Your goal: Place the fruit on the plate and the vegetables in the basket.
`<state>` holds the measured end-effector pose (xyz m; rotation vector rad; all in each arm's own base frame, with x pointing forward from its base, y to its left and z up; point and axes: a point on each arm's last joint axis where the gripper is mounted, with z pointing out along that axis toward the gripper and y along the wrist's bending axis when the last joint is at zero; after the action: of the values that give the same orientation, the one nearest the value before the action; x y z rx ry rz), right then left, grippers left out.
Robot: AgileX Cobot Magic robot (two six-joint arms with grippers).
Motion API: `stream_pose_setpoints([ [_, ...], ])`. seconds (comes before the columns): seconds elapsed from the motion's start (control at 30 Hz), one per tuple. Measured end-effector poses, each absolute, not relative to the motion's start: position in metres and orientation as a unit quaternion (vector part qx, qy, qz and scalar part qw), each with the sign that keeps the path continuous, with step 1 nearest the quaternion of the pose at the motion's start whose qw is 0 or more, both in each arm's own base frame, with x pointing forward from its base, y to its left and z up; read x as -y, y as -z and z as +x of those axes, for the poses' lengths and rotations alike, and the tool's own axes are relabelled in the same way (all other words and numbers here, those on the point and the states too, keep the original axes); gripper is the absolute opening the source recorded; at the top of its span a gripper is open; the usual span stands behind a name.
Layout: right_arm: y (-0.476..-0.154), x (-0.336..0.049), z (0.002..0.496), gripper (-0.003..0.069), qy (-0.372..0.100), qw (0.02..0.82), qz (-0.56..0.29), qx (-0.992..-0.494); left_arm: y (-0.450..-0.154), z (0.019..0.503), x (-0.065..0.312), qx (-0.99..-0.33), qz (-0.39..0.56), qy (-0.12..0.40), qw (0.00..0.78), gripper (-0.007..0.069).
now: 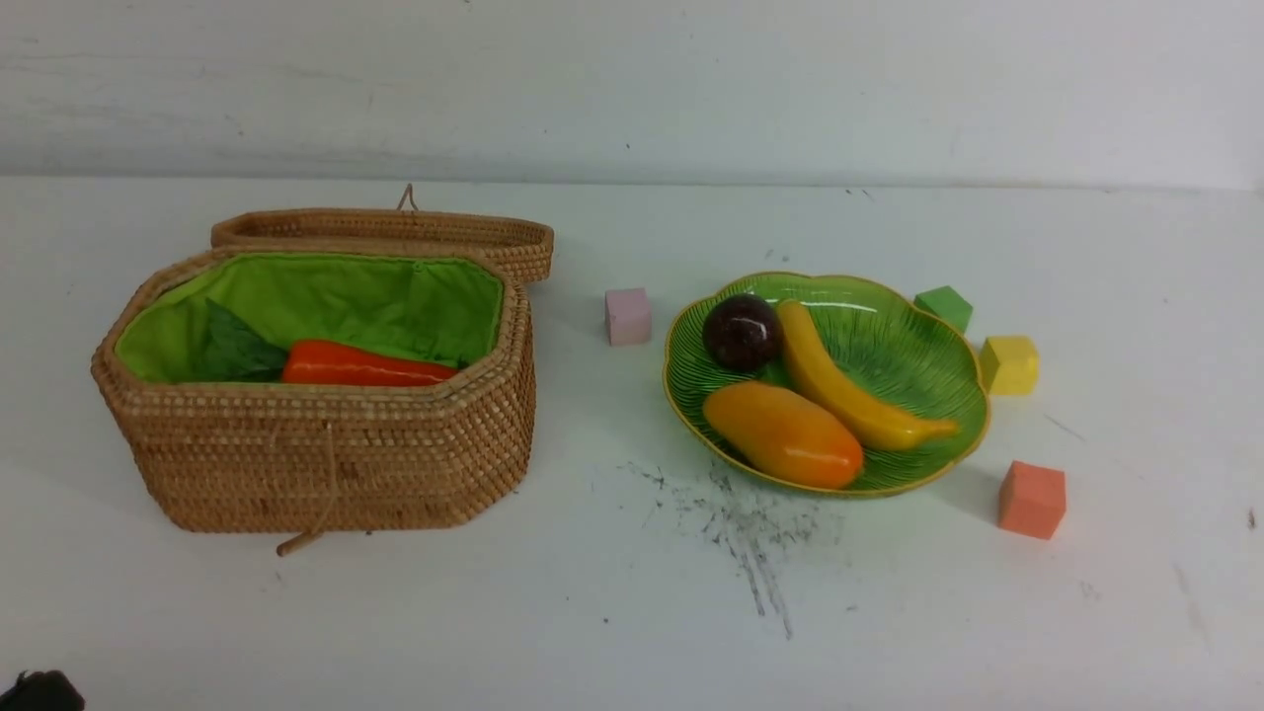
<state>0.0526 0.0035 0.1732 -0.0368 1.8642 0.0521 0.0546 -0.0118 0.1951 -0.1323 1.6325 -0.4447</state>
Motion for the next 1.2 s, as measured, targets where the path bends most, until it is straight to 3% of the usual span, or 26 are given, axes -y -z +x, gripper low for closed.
stream_pose_setpoints([
  [0.23, -0.173, -0.003, 0.053, 0.0017, -0.022, 0.596, -0.016, -0.803, -0.171, 0.051, 0.011, -0.801, -0.066, 0.158, 0.574, -0.0013],
  [1.2, -0.173, -0.003, 0.053, 0.0044, -0.022, 0.596, -0.016, -0.803, -0.17, 0.051, 0.011, -0.802, -0.067, 0.159, 0.572, -0.0013],
])
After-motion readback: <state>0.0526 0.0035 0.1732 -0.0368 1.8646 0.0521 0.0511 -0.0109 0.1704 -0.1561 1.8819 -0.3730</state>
